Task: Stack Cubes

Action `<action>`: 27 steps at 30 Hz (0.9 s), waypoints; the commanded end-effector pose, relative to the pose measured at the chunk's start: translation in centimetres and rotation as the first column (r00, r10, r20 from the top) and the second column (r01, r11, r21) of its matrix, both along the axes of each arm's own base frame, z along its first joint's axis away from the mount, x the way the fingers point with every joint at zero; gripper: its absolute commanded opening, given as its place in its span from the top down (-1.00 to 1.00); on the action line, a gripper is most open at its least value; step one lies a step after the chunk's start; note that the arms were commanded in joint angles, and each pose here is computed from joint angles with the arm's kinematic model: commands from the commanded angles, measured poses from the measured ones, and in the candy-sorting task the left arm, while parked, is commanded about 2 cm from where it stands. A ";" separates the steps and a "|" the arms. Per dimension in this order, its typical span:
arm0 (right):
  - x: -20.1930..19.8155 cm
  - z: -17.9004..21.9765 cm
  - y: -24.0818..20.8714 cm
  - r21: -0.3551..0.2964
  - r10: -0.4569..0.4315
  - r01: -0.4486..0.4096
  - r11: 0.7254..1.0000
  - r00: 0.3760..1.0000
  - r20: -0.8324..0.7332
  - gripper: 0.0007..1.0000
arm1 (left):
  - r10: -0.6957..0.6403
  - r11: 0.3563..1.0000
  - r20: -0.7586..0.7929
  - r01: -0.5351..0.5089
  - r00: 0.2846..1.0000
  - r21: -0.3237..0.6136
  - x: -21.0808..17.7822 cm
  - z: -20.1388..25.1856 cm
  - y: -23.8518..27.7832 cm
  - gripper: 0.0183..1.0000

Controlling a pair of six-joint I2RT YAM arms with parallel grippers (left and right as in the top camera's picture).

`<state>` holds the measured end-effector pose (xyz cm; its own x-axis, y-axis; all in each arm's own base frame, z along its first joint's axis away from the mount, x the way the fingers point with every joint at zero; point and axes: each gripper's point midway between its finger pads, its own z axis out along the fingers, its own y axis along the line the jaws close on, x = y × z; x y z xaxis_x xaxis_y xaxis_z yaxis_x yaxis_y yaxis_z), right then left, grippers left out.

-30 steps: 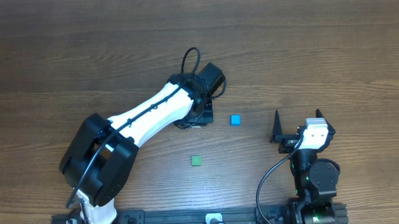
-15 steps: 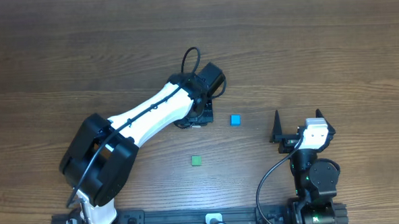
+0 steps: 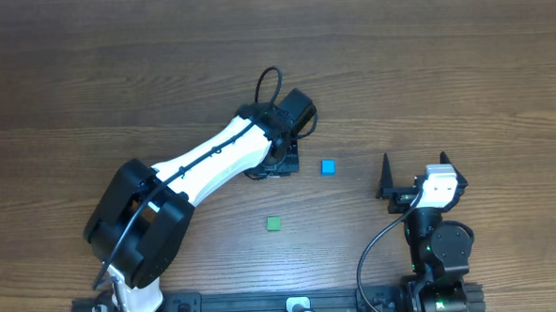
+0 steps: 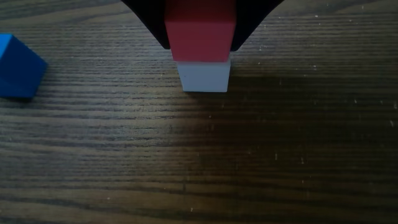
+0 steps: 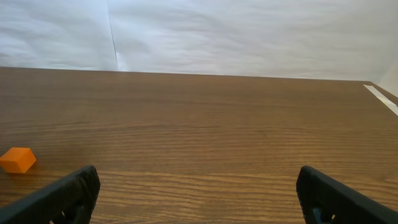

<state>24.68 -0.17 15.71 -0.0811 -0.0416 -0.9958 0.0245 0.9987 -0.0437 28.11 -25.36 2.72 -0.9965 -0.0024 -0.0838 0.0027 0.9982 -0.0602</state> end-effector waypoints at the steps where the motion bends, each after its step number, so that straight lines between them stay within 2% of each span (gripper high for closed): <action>1: 0.0 -0.2 0.3 -0.003 0.014 -0.014 1.000 1.000 -0.001 -0.99 | 0.013 1.000 0.014 -0.013 1.000 0.007 0.5 0.0 -0.2 0.58; 27: 0.0 -0.2 0.3 -0.003 0.014 -0.014 1.000 1.000 -0.001 -0.98 | 0.014 1.000 0.024 -0.014 1.000 0.018 0.6 0.0 0.0 0.37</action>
